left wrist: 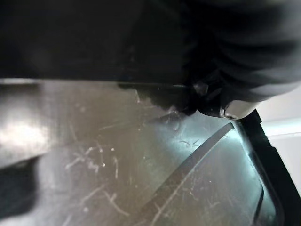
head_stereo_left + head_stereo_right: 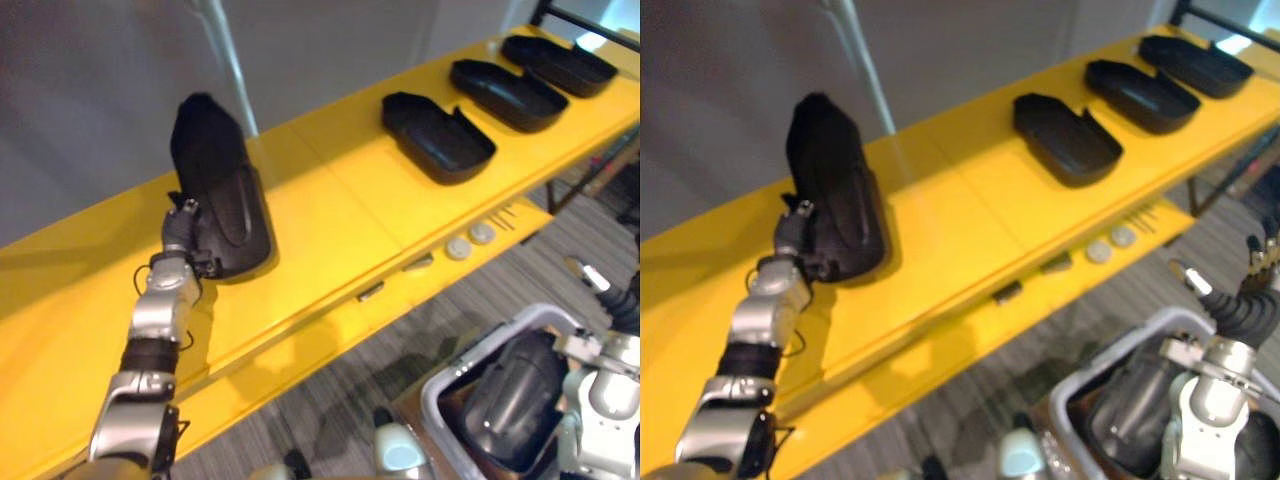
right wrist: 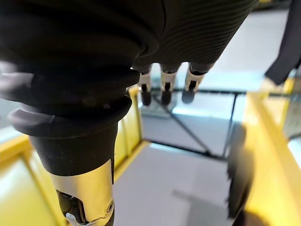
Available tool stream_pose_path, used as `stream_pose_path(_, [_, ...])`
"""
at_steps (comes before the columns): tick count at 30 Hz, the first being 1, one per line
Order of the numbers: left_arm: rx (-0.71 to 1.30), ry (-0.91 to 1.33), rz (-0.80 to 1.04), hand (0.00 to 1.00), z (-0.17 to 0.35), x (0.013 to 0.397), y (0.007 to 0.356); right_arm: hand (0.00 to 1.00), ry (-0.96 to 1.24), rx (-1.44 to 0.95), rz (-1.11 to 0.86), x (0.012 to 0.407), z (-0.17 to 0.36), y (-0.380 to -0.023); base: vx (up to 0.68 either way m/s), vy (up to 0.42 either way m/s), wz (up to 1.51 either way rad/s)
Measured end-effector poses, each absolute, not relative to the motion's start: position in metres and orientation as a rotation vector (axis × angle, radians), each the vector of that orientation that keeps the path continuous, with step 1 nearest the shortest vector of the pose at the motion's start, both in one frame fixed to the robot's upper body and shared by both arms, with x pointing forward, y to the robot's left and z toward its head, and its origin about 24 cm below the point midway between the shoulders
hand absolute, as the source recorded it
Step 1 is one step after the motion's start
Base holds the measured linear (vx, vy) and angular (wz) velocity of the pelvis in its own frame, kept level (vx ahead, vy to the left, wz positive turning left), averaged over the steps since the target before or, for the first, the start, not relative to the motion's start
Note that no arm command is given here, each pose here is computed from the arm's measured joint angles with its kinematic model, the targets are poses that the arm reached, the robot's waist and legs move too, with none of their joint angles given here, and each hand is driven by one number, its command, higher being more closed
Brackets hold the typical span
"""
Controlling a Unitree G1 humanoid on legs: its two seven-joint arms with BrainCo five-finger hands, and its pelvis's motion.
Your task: Walk over and take plastic housings, then place them on the shelf
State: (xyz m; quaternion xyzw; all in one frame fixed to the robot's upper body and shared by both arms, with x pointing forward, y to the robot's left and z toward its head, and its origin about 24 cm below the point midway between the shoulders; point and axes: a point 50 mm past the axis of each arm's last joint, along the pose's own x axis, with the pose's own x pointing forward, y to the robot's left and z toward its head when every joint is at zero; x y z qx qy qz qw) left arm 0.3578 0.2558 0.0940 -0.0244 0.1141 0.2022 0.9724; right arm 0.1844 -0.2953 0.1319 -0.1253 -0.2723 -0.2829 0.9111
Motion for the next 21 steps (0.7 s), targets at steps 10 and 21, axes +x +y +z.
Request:
stream_pose_path(10, [-0.133,0.316,0.490,0.00,0.098,0.363,0.263,0.00,-0.521,-0.203,-0.585,0.186,0.120,-0.295,-0.01,-0.003,-0.11])
stream_pose_path(21, [-0.162,0.314,0.549,0.00,0.114,0.369,0.267,0.00,-0.520,-0.160,-0.568,0.189,0.119,-0.291,-0.03,-0.004,-0.02])
